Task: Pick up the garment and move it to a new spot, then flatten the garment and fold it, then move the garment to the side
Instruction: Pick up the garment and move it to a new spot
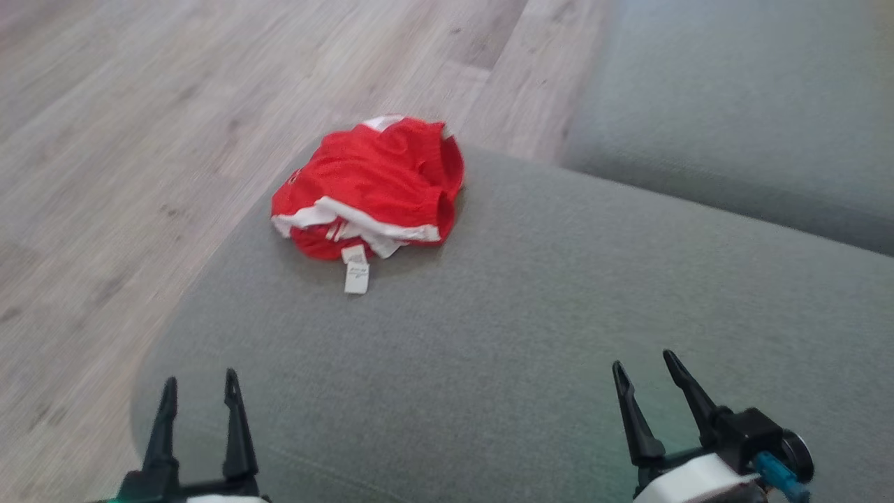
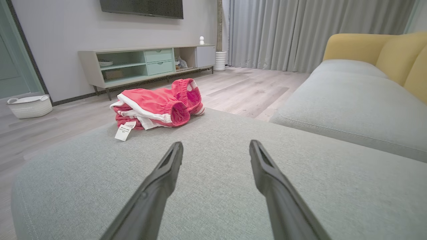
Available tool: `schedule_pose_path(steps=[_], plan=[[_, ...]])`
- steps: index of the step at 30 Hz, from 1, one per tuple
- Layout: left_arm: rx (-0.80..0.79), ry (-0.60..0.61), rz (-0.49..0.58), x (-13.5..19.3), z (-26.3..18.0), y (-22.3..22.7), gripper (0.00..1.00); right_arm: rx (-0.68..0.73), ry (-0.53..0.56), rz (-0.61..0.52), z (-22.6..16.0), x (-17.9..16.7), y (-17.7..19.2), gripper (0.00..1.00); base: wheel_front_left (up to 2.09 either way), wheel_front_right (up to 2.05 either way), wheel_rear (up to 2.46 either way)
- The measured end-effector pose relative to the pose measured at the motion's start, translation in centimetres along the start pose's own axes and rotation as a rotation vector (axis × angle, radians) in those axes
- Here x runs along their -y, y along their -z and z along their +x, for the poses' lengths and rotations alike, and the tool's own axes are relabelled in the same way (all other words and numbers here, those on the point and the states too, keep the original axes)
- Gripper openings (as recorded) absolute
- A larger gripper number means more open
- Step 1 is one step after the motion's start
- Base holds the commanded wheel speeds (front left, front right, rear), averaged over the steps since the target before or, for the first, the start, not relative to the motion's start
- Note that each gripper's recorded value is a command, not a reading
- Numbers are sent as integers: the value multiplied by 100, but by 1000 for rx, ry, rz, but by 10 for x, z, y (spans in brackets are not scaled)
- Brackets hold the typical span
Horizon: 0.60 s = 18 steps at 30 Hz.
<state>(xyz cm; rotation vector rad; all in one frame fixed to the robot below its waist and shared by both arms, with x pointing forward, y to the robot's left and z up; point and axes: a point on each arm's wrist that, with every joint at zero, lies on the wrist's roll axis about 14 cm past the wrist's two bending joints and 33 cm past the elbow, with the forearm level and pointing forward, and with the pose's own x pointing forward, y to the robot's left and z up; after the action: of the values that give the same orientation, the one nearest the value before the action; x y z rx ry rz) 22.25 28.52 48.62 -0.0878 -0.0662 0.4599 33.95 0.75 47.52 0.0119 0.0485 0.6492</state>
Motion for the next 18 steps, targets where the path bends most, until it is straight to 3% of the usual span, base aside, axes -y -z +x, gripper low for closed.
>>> schedule_pose_path(steps=[11,15,18], plan=[[42,-174,43,-45,1,-20,100,-51,-44,-29,21,-2,17,100,0,0,0],[140,-219,76,-57,24,-54,100,-85,-38,-63,20,5,28,100,0,0,0],[227,-185,88,-44,56,-85,100,-102,-34,-92,26,12,36,100,0,0,0]])
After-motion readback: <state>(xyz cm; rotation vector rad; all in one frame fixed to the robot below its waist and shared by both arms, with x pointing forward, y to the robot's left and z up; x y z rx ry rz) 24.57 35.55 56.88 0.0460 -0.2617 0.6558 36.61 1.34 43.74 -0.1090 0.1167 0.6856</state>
